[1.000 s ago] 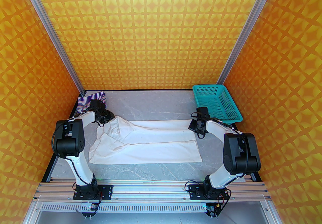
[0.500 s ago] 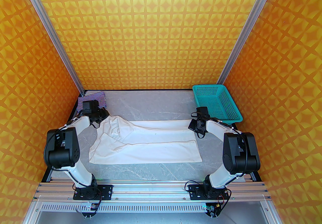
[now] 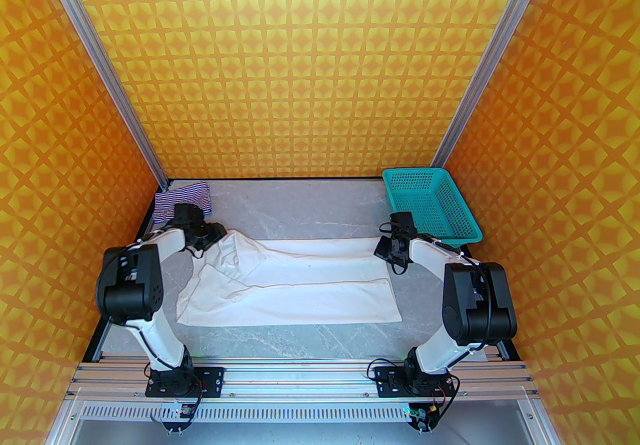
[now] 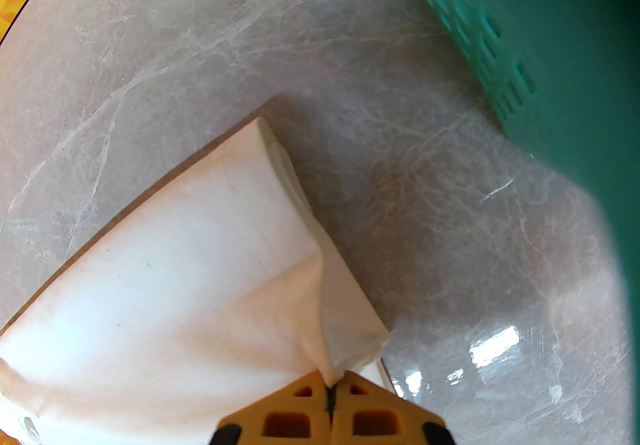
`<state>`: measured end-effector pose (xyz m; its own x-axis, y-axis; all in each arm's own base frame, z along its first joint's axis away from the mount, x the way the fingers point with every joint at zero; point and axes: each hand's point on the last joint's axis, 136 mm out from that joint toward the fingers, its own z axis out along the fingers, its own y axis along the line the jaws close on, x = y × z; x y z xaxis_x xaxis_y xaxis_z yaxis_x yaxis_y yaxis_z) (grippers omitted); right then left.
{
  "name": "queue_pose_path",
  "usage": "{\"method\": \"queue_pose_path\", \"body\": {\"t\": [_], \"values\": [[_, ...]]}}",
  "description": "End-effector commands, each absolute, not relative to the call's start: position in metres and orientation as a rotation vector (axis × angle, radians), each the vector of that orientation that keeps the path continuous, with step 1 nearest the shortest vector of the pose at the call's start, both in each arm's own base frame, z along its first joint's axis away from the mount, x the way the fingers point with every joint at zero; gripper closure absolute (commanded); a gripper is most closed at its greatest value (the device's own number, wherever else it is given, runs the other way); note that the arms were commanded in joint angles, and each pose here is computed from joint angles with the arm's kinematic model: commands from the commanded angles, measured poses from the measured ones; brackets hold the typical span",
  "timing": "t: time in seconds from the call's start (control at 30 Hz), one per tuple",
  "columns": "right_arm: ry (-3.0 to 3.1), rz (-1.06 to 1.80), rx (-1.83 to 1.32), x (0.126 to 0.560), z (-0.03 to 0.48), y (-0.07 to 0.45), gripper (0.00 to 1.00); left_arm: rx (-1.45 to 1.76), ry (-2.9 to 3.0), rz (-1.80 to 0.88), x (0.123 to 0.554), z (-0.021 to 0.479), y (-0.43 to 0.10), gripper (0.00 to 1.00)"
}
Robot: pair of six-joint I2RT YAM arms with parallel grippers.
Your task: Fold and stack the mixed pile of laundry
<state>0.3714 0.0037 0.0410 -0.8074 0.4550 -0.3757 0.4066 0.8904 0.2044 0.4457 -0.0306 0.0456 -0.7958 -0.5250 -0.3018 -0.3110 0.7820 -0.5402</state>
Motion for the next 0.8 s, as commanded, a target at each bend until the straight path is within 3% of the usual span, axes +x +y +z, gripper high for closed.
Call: {"method": "queue_pose_path", "body": {"t": [0.0,0.1,0.17,0.43,0.6,0.63,0.73,0.77], "values": [[2.676,0.161,0.643,0.365,0.033,0.005,1.00,-0.668,2.547,-0.614,0.456,0.038,-0.024,0.64],[2.676,0.159,0.646,0.365,0.033,0.005,1.00,-0.644,2.497,-0.634,0.465,0.044,-0.026,0.92],[2.669,0.155,0.651,0.366,0.035,0.004,1.00,-0.618,2.435,-0.638,0.468,0.060,-0.023,1.00],[2.633,0.165,0.679,0.370,0.041,0.002,1.00,-0.582,2.319,-0.690,0.458,0.109,0.003,1.00],[2.625,0.186,0.700,0.370,0.036,0.004,1.00,-0.602,2.335,-0.696,0.443,0.098,0.010,1.00],[2.635,0.185,0.699,0.369,0.033,0.004,1.00,-0.631,2.343,-0.696,0.440,0.091,0.013,0.98],[2.653,0.186,0.698,0.366,0.025,0.005,1.00,-0.696,2.356,-0.703,0.435,0.073,0.019,0.72],[2.660,0.189,0.699,0.364,0.023,0.006,1.00,-0.699,2.355,-0.704,0.435,0.072,0.019,0.69]]}}
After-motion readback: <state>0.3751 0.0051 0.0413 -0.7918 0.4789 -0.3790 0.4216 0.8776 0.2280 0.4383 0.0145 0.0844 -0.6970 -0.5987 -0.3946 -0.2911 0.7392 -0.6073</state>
